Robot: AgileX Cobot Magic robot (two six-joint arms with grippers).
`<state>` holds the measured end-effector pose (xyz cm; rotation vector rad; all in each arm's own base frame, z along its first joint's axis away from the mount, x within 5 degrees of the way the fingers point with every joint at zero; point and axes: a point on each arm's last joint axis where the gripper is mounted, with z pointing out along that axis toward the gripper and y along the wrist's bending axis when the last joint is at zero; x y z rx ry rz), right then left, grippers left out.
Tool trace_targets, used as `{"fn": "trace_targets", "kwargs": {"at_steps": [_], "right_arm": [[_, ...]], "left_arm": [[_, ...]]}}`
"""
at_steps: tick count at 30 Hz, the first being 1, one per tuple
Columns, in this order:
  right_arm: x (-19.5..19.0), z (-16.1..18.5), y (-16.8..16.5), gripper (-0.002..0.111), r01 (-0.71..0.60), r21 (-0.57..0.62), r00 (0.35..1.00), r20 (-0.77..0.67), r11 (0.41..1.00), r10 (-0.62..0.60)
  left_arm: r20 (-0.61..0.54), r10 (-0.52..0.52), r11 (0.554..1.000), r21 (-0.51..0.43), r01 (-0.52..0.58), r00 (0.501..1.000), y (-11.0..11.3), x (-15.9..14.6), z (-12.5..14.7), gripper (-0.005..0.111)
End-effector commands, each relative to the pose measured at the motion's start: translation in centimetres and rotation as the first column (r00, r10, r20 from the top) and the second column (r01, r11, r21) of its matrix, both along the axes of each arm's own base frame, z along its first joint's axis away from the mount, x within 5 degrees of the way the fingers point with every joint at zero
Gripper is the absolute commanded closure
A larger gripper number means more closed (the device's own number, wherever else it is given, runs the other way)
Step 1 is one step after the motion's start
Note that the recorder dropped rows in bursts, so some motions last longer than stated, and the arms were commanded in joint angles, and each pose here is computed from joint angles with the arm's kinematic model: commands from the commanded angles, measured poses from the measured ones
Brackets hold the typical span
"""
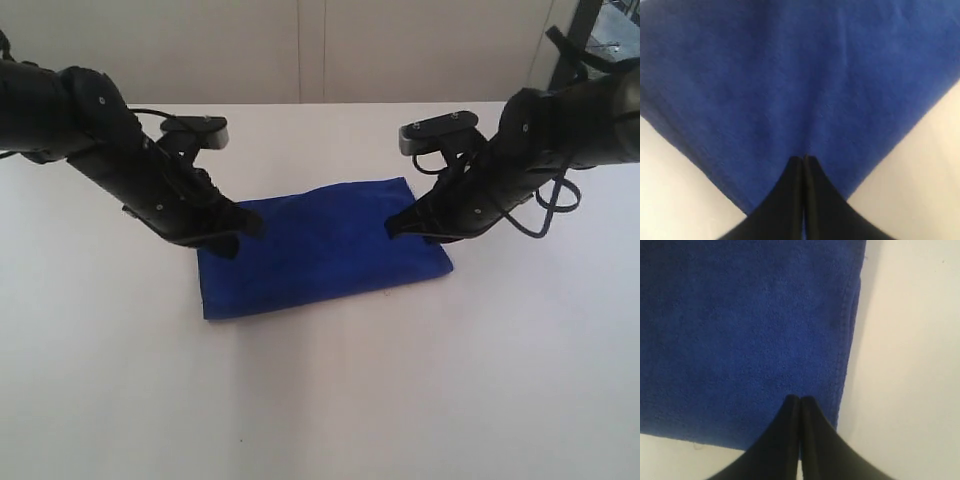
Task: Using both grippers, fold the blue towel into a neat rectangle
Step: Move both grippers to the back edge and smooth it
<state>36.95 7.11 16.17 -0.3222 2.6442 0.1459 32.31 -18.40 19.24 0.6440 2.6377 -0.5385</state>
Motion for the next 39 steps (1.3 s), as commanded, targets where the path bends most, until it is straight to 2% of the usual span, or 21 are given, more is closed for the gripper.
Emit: {"fn": "trace_targets", "kwargs": {"at_steps": [1, 10, 23, 27, 32, 35, 39], "right_arm": [[0.1, -1.6, -0.2, 0.108, -0.007, -0.016, 0.999, -0.04, 1.0, 0.006], [0.1, -2.5, -0.2, 0.108, -0.009, -0.023, 0.998, -0.063, 1.0, 0.008], [-0.1, -2.5, -0.2, 0.108, -0.014, -0.023, 0.996, -0.09, 1.0, 0.012], [-0.3, -0.5, -0.2, 0.108, -0.001, -0.01, 0.999, -0.042, 1.0, 0.0], [-0.6, 3.0, -0.4, 0.108, 0.006, 0.007, 0.998, 0.055, 1.0, -0.007], [-0.6, 3.7, -0.9, 0.108, 0.023, 0.012, 0.997, 0.077, 1.0, -0.023], [-0.2, 2.8, -1.9, 0.108, 0.056, 0.01, 0.996, 0.065, 0.998, -0.057]], "left_arm": [[-0.057, -0.047, 0.999, 0.025, 0.048, 0.997, -0.4, -1.6, -1.2, 0.107], [-0.12, -0.061, 0.995, 0.076, 0.07, 0.991, 0.5, -3.0, -3.1, 0.107], [-0.117, -0.039, 0.99, 0.129, 0.054, 0.992, 1.2, -3.5, -5.7, 0.107], [-0.055, -0.04, 0.994, 0.104, 0.045, 0.998, 1.1, -3.2, -3.8, 0.107], [0.036, -0.051, 0.997, 0.056, 0.049, 0.998, 1.2, -3.2, 0.4, 0.107], [0.085, -0.045, 0.998, 0.042, 0.041, 0.995, 1.7, -2.9, 2.3, 0.107], [0.096, 0.074, 0.997, 0.014, -0.076, 0.993, 3.5, -1.5, 2.7, 0.107]]}}
